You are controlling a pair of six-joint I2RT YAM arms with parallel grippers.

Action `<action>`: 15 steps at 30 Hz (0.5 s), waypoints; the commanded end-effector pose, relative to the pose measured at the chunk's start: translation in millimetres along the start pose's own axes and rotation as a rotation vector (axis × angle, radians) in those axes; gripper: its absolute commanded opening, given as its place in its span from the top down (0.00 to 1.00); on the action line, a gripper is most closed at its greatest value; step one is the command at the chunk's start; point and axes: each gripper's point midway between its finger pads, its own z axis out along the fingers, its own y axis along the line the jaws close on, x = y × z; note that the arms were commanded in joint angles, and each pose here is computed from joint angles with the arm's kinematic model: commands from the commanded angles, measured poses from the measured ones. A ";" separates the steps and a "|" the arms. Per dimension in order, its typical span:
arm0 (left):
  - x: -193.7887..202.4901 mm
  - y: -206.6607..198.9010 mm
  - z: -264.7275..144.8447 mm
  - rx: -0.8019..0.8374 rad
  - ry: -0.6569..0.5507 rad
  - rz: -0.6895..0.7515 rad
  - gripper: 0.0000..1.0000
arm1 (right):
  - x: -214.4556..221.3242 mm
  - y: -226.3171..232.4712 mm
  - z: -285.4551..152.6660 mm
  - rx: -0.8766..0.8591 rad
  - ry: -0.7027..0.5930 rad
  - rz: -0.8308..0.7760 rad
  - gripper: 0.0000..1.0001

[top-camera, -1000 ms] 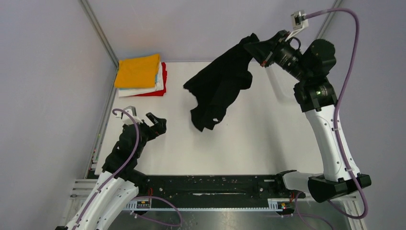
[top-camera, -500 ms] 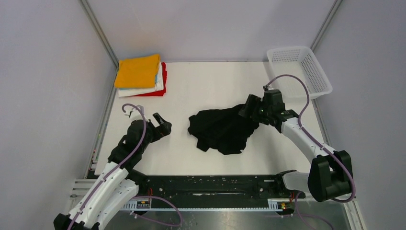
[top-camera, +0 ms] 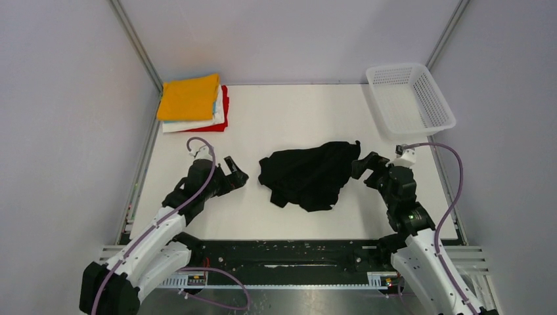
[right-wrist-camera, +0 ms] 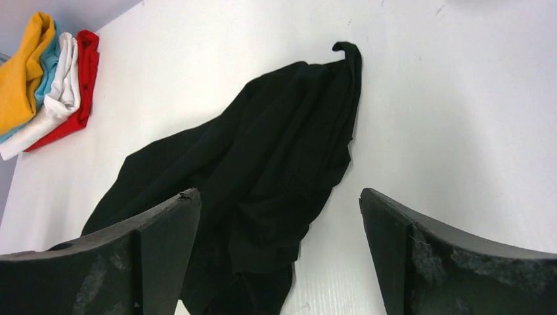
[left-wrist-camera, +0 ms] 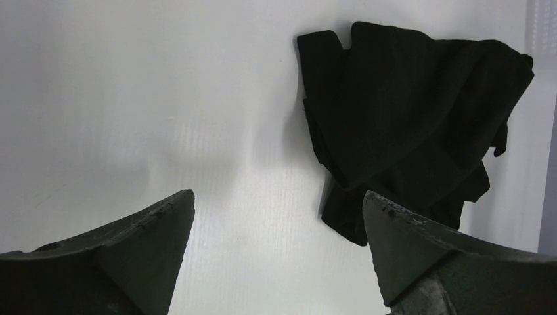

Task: Fold and stack the t-shirts
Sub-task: Move the tshirt to the center of the board

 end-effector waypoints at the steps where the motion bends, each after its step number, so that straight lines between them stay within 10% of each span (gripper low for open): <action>1: -2.3 -36.0 15.9 0.150 0.037 -0.008 0.01 | 7.3 4.0 -0.6 -0.025 0.016 0.050 0.01; 15: 37.6 -89.8 83.0 0.234 0.263 0.044 0.04 | 61.4 -6.4 40.8 0.065 0.285 0.033 0.01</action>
